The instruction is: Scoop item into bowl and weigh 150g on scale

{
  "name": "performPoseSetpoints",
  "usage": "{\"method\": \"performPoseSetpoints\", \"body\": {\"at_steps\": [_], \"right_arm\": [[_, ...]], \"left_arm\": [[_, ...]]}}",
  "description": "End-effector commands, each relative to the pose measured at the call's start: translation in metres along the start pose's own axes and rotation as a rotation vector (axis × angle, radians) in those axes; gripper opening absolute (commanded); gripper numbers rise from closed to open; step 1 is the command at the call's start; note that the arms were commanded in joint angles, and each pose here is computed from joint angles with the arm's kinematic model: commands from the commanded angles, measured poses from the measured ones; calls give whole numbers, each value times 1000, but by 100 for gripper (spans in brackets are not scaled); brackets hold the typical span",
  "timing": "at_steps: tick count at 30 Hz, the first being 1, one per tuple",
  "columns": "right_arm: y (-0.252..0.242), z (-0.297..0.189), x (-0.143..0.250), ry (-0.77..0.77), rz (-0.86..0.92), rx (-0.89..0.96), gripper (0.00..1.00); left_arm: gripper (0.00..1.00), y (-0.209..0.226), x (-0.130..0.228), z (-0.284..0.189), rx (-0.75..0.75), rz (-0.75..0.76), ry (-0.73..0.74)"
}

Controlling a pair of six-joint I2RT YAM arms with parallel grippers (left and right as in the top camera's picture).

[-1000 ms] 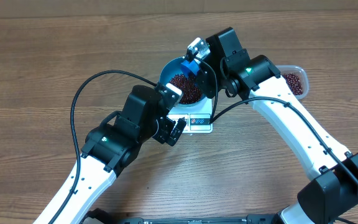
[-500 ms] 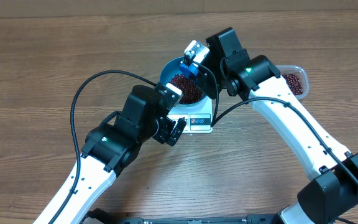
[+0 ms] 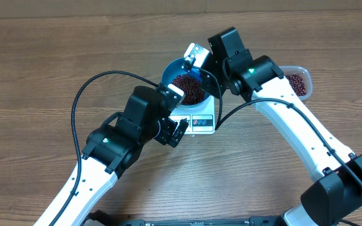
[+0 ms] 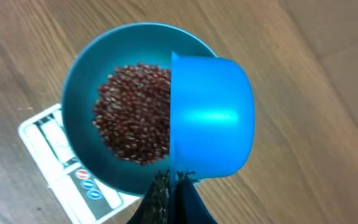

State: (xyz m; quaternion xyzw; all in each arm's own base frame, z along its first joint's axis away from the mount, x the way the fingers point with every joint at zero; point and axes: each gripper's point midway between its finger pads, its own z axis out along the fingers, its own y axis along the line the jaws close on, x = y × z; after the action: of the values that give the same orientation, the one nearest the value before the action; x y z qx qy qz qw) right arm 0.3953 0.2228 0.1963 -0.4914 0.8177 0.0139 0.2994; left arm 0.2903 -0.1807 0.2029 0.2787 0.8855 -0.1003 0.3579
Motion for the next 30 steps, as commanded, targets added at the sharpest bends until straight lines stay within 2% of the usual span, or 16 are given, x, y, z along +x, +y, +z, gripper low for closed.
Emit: {"method": "performPoseSetpoints", "body": {"at_steps": [1,7,18,25,30], "right_arm": [[-14,-16,-11,-25,-26,72,4],[-16,-17,-15,-42,23,79,4],[-40,-42,-35,-181,420,142,4],[-95,-71,-8,-190,684,403,4],[-121,-82,19,-143,772,554,4]], "left_arm": [[99,1,-3,-4,-2,8,-17],[100,1,-3,-4,-2,8,-17],[100,1,-3,-4,-2,8,-17],[99,1,-3,-4,-2,8,-17],[99,1,-3,-4,-2,8,-17]]}}
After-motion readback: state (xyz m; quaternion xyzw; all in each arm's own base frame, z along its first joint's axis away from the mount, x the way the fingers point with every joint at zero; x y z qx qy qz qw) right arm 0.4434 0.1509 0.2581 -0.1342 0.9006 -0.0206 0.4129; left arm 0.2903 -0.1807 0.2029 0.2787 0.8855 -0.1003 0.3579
